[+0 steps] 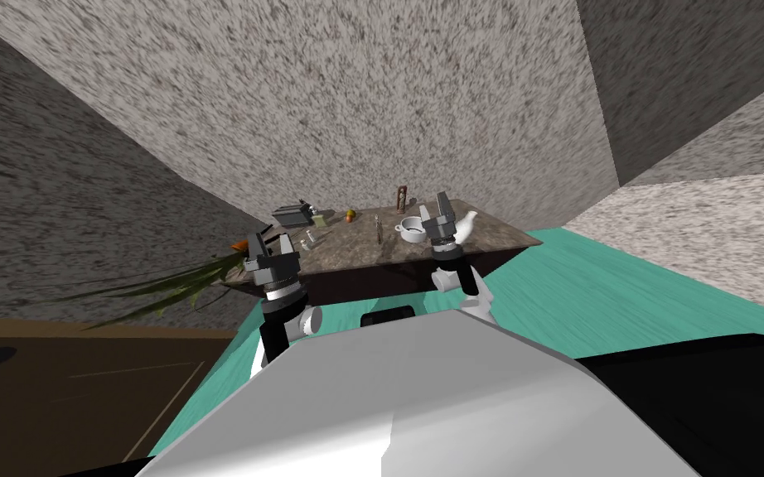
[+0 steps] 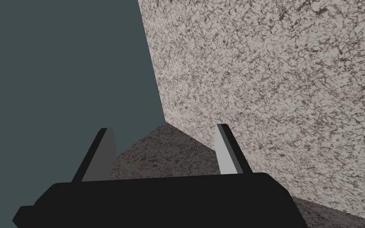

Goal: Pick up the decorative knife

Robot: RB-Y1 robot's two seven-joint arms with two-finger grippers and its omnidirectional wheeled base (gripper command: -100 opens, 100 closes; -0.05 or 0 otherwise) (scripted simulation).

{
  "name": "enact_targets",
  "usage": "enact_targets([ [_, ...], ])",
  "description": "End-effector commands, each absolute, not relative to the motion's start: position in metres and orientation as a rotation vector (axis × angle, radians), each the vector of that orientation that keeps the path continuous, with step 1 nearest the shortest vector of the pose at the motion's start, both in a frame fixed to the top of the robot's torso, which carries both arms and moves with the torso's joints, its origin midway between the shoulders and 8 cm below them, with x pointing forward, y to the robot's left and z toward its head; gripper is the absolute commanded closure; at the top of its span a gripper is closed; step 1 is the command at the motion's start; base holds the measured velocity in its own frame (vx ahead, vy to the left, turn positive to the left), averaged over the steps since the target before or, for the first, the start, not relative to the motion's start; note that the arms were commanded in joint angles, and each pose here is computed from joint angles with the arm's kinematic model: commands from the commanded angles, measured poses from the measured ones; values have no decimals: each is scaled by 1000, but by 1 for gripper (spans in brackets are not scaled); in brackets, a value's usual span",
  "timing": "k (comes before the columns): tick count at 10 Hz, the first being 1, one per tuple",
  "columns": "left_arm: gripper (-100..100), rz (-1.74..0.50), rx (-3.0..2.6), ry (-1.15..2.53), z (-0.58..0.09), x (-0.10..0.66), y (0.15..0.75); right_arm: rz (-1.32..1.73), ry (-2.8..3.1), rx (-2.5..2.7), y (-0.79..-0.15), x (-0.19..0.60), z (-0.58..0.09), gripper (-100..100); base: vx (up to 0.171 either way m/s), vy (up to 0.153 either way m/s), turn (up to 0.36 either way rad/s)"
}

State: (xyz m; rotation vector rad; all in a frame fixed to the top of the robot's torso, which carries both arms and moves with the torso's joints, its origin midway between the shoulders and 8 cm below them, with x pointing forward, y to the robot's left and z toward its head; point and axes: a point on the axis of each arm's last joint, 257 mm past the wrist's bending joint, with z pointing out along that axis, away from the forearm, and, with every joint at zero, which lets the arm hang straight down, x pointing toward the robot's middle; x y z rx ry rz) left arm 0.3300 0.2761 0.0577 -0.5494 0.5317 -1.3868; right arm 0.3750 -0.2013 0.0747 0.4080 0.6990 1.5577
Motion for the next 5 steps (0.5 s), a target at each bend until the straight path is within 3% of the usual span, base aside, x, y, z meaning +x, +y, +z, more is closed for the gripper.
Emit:
enact_targets([
  [1,0,-1387,-549,532,58,330,276,1556,764,405,-192,393,68,-100,-123,-40,101],
  [3,0,-1387,-549,532,58,330,276,1557,800,388,-182,406,69,-100,-140,-13,93],
  [5,0,-1387,-549,532,58,330,276,1548,847,382,-175,420,65,-100,-87,-4,64],
])
